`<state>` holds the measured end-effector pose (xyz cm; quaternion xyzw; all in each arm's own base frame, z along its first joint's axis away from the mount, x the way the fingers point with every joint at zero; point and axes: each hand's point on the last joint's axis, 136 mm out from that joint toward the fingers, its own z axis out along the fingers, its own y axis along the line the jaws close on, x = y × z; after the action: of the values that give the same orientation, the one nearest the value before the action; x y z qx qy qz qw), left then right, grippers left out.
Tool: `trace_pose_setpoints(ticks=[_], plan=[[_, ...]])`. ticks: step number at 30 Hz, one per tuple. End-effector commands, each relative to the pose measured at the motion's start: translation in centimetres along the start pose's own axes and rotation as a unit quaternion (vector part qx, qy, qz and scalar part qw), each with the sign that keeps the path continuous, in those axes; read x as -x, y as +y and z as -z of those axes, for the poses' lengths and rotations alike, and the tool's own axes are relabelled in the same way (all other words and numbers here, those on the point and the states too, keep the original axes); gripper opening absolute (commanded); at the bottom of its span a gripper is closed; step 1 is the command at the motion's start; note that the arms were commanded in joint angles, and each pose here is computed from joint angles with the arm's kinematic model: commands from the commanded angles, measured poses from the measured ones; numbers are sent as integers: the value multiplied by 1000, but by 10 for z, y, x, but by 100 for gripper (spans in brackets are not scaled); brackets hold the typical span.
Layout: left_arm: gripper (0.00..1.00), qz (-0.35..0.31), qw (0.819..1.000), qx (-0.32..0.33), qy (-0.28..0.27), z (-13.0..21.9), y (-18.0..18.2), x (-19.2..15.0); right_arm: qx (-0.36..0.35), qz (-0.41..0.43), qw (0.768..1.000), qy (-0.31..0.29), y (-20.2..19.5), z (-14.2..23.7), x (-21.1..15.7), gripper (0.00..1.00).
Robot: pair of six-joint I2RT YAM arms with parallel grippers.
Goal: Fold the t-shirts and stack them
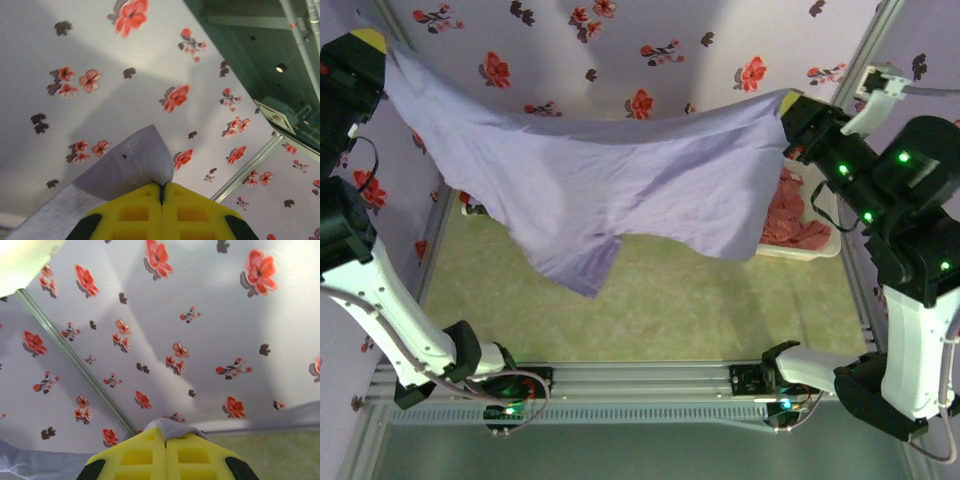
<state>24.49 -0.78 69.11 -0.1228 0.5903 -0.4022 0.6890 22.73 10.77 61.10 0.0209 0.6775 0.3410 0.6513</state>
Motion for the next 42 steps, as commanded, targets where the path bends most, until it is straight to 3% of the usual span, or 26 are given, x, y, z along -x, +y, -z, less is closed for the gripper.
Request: trace_pose_setpoints(ticks=[1,11,18,24,27,32,37,42], plan=[[0,-24,999,-20,-24,14,-27,9,30,2,999,-29,16,29,18,0],[0,-119,983,18,-136,70,-70,21,60,8,997,-58,29,69,31,0],[0,-144,970,74,-180,95,-66,21,57,16,996,-60,28,79,30,0],[0,-134,972,97,-168,80,-41,27,23,38,998,-45,13,55,20,0],[0,-119,974,134,-139,59,3,28,-31,48,998,-14,-12,25,1,0],[0,-32,984,173,-39,1,113,-3,-101,37,990,94,-63,-56,-76,0],[0,-11,974,206,91,-66,215,-103,-206,33,956,205,-149,-116,-182,0],[0,7,951,241,196,-119,301,-195,-250,4,919,305,-221,-160,-277,0]])
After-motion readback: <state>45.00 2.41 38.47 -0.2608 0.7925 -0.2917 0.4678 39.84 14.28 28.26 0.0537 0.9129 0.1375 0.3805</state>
